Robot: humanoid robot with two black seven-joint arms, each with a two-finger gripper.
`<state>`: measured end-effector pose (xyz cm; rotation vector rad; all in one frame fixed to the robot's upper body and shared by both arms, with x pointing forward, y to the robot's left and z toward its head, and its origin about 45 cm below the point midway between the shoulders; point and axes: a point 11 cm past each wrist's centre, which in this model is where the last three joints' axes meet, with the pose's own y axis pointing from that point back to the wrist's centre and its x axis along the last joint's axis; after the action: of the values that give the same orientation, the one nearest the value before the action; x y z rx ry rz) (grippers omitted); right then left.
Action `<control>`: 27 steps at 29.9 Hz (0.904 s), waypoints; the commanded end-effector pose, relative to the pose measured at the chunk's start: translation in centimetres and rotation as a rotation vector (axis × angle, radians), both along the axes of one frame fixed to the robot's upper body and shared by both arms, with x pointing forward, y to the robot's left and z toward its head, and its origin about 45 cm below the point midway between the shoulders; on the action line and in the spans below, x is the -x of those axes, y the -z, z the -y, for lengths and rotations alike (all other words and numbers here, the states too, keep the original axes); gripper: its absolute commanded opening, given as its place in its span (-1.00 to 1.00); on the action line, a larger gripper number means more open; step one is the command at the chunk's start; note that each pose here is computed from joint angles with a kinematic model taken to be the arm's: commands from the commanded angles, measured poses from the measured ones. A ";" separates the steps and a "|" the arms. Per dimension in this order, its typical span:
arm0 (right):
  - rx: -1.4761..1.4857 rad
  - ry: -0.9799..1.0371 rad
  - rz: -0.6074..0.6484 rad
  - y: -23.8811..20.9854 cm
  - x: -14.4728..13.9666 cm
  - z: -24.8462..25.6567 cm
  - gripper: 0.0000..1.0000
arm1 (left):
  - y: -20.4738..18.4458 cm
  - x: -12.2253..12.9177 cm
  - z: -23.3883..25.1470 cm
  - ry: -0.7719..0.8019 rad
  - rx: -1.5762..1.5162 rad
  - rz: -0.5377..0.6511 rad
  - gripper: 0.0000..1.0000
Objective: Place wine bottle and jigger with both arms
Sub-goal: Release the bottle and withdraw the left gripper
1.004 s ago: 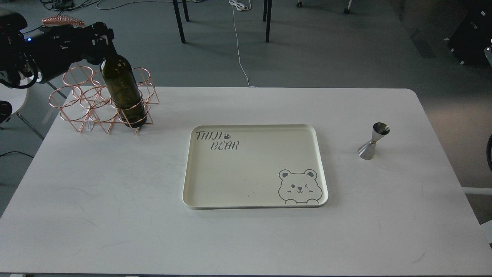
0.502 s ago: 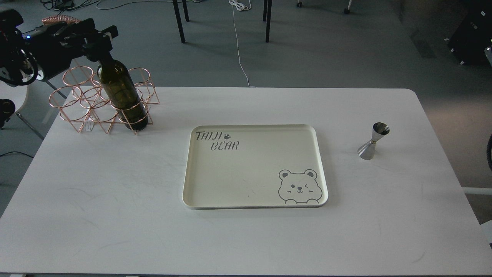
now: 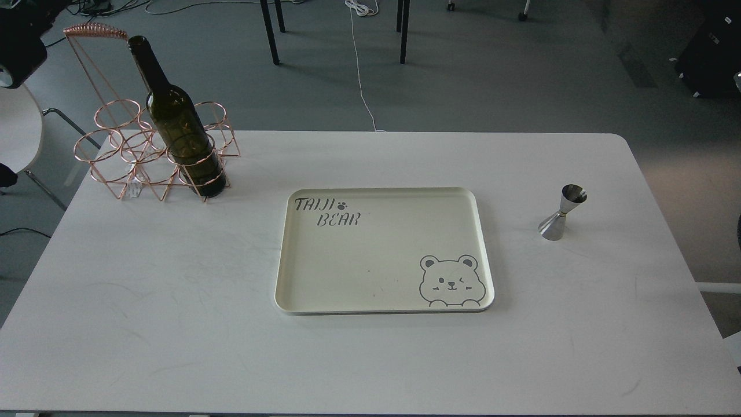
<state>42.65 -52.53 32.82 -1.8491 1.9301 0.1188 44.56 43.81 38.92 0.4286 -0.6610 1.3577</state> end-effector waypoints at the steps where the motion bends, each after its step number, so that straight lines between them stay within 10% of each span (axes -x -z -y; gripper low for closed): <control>1: 0.002 0.013 -0.005 0.1 0.1 0.4 0.98 | -0.1 -0.2 -2.4 -0.093 0.242 0.008 0.96; 27: -0.172 0.072 -0.142 6.7 1.9 1.5 0.98 | 9.7 1.9 -7.1 -0.089 1.225 -0.049 0.96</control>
<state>40.80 -54.10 27.83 -1.7424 1.9944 0.3295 43.09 51.14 30.78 -0.4854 0.2676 1.5849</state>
